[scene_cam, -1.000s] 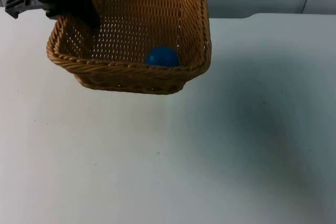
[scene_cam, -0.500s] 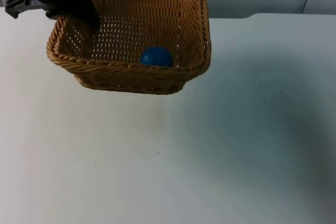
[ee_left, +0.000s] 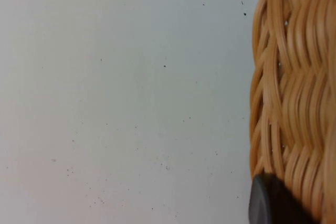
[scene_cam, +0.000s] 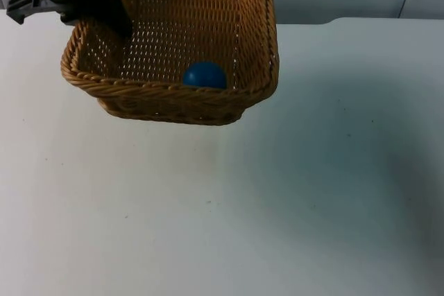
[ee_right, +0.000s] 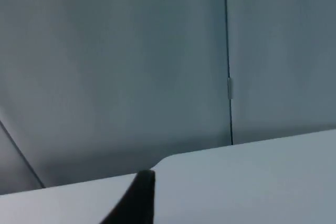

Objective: Pick up the basket with the left hand and place the ball into the basket with the right hand.

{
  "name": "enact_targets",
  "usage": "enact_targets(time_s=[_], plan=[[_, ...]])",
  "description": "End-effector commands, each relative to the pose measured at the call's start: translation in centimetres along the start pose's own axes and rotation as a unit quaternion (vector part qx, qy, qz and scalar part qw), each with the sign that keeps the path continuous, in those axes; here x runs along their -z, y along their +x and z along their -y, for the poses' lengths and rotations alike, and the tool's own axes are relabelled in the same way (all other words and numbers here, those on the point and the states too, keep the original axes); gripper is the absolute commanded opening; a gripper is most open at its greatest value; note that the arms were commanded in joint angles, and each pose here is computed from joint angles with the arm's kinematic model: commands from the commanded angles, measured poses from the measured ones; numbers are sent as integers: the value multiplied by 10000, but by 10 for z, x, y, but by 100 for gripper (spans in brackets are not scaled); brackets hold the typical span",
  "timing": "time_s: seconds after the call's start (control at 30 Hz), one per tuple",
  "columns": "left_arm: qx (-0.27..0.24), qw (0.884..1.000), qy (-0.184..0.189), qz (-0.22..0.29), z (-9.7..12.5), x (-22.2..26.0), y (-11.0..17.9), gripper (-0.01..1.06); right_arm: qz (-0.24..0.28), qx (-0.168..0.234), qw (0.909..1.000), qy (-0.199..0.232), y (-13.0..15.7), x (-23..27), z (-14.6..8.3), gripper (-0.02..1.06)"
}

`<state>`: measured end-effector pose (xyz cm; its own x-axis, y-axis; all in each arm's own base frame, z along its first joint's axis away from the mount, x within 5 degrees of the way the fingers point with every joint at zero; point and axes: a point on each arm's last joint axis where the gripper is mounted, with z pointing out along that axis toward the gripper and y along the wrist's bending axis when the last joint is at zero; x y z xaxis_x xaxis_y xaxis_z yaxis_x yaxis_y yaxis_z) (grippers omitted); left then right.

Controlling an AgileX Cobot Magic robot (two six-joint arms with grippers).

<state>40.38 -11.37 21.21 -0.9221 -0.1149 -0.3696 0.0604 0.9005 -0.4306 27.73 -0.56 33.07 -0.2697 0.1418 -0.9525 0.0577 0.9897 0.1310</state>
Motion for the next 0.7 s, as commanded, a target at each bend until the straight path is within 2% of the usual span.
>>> enact_targets(time_s=[0.0,0.03,0.1,0.17,0.2,0.23,0.27,0.4,0.67], plan=[[71,9999,113,51,4,3,0,0,73,-31,10000,11,5,-3,2,105],[71,9999,113,51,4,3,0,0,21,72,10000,17,8,-4,3,105],[71,9999,113,51,4,3,0,0,-240,791,9966,41,16,-7,4,105],[71,9999,113,51,4,3,0,0,-419,1390,9894,44,21,-8,5,105],[71,9999,113,51,4,3,0,0,-419,1390,9894,44,21,-8,5,105],[71,9999,112,62,4,3,-1,0,-433,1729,9840,29,23,-8,5,105],[71,9999,112,62,4,3,-1,0,-399,1813,9826,22,22,-8,5,105],[63,9999,105,61,4,3,-1,0,-357,1560,9871,38,21,-9,6,105],[62,9999,104,63,4,3,-1,0,-502,1424,9885,46,26,-14,6,105]])
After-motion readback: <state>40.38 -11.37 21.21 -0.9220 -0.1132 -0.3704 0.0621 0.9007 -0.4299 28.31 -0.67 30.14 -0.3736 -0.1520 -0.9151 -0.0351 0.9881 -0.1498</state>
